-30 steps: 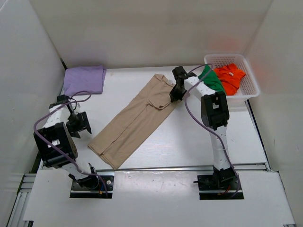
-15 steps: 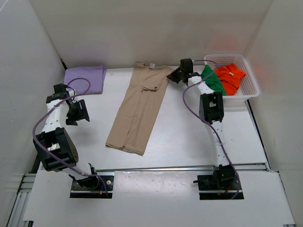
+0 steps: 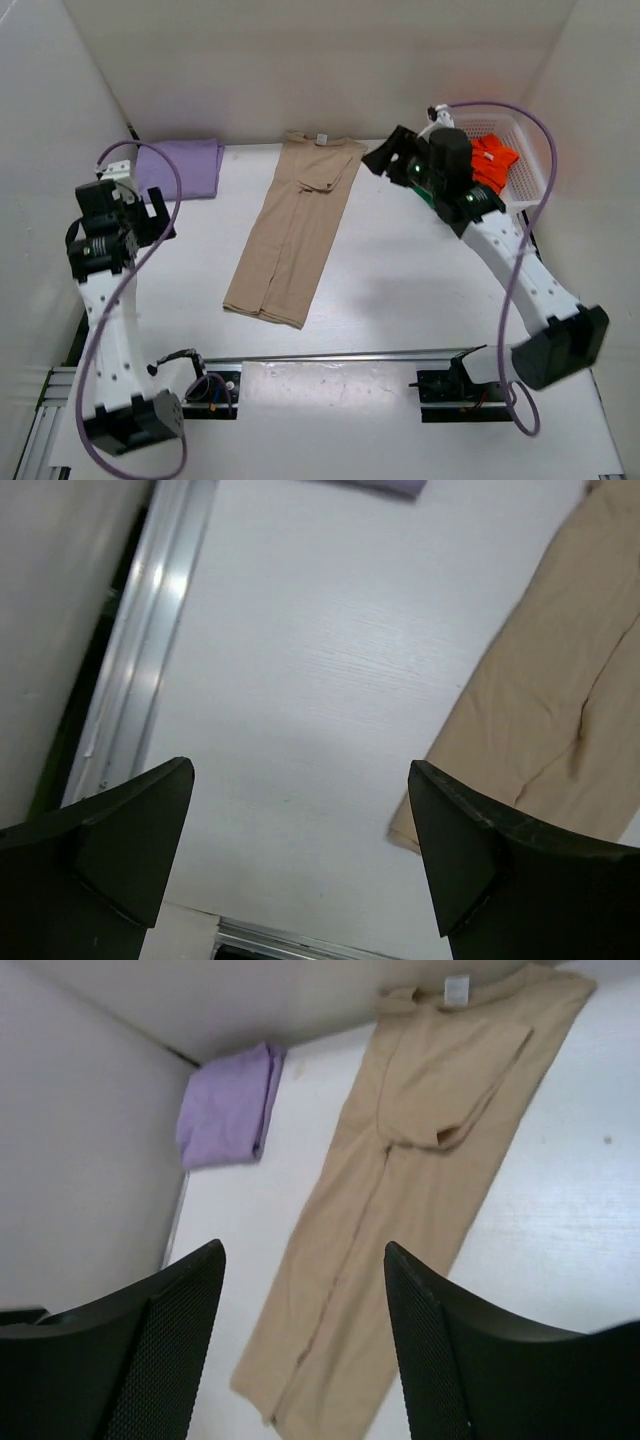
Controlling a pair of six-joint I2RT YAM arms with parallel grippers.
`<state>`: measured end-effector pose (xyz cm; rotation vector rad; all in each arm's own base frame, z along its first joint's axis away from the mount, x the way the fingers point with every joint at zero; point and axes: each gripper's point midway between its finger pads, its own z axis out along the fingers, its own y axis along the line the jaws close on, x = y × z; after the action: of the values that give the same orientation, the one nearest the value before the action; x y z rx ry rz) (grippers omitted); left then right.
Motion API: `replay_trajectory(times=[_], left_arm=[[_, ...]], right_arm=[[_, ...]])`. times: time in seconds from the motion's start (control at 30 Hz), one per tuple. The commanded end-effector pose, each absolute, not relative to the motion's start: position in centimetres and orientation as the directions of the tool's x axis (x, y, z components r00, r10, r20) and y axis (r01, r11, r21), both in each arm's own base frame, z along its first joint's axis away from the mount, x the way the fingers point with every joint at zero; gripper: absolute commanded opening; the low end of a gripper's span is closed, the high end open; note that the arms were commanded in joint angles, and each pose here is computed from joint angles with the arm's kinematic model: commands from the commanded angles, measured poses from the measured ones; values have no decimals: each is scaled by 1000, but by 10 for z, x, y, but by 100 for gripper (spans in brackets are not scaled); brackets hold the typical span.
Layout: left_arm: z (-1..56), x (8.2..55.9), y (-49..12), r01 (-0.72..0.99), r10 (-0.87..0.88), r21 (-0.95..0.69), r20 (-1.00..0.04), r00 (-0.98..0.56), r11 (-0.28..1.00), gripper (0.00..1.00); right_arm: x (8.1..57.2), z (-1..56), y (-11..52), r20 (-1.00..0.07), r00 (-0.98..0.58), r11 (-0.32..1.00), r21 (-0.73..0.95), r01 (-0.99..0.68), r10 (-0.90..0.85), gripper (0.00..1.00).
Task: Fold and stack the t-shirts
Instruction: Rotate the tshirt 90 degrees
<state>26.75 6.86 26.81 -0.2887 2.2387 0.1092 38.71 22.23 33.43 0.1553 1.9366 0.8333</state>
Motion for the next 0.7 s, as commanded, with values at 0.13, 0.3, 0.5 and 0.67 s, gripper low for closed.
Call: replay_trajectory(times=[0.13, 0.3, 0.5, 0.67], left_arm=[[304, 208, 64, -292, -131, -2, -896, -424, 956, 99], [304, 202, 43, -201, -117, -42, -918, -379, 979, 99], [301, 177, 36, -206, -142, -51, -877, -459, 977, 99], [303, 159, 35, -229, -136, -36, -888, -439, 973, 99]], right_arm=[[284, 205, 209, -640, -718, 849, 511, -132, 274, 72], [219, 156, 254, -461, -847, 779, 619, -94, 264, 71], [180, 106, 315, -199, -910, 708, 694, 130, 363, 61], [166, 71, 360, -120, -934, 732, 658, 178, 335, 59]])
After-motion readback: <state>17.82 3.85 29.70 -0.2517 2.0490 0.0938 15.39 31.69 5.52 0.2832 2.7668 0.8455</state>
